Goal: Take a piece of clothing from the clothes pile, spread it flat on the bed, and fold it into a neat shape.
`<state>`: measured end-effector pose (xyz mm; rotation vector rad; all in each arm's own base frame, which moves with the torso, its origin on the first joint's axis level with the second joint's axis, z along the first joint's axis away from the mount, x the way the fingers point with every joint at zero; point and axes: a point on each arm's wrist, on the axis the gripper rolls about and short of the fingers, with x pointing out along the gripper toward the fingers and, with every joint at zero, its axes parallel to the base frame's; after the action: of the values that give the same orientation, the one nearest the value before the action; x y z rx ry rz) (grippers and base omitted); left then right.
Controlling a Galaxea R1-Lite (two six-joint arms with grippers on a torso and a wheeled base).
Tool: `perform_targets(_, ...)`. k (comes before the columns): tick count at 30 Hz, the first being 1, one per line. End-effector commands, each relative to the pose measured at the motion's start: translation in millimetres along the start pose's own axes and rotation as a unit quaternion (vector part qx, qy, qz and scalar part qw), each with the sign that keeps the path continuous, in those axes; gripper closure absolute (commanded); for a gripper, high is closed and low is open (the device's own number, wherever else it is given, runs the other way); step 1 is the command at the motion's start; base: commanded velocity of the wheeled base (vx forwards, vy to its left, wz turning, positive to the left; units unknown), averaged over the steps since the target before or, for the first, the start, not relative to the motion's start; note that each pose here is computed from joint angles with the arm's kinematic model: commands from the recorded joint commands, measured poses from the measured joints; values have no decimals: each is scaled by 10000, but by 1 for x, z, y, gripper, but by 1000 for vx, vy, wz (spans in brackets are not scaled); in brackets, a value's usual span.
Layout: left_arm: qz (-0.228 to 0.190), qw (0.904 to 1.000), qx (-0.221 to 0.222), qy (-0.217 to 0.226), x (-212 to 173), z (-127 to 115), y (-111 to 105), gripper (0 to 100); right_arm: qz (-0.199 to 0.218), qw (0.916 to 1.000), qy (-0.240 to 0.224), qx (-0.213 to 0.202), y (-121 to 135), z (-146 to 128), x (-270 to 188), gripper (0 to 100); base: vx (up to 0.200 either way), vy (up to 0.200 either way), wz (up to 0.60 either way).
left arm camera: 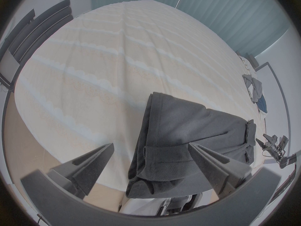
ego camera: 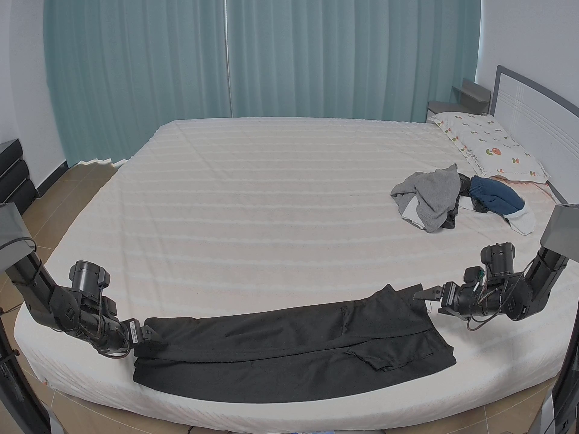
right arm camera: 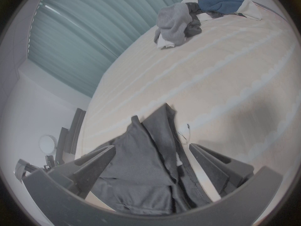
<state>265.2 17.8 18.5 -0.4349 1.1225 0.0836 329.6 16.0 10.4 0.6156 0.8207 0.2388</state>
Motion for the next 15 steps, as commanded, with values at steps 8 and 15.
perform_targets(8,-248,9953,-859,-372,20,40,-19,0,178,9949,-158,976,5,15,26,0,0,0,0)
perform_targets(15,-208,9951,-951,-179,39,38,-22,0,177,9891,-235,1444,0,21,31,0,0,0,0)
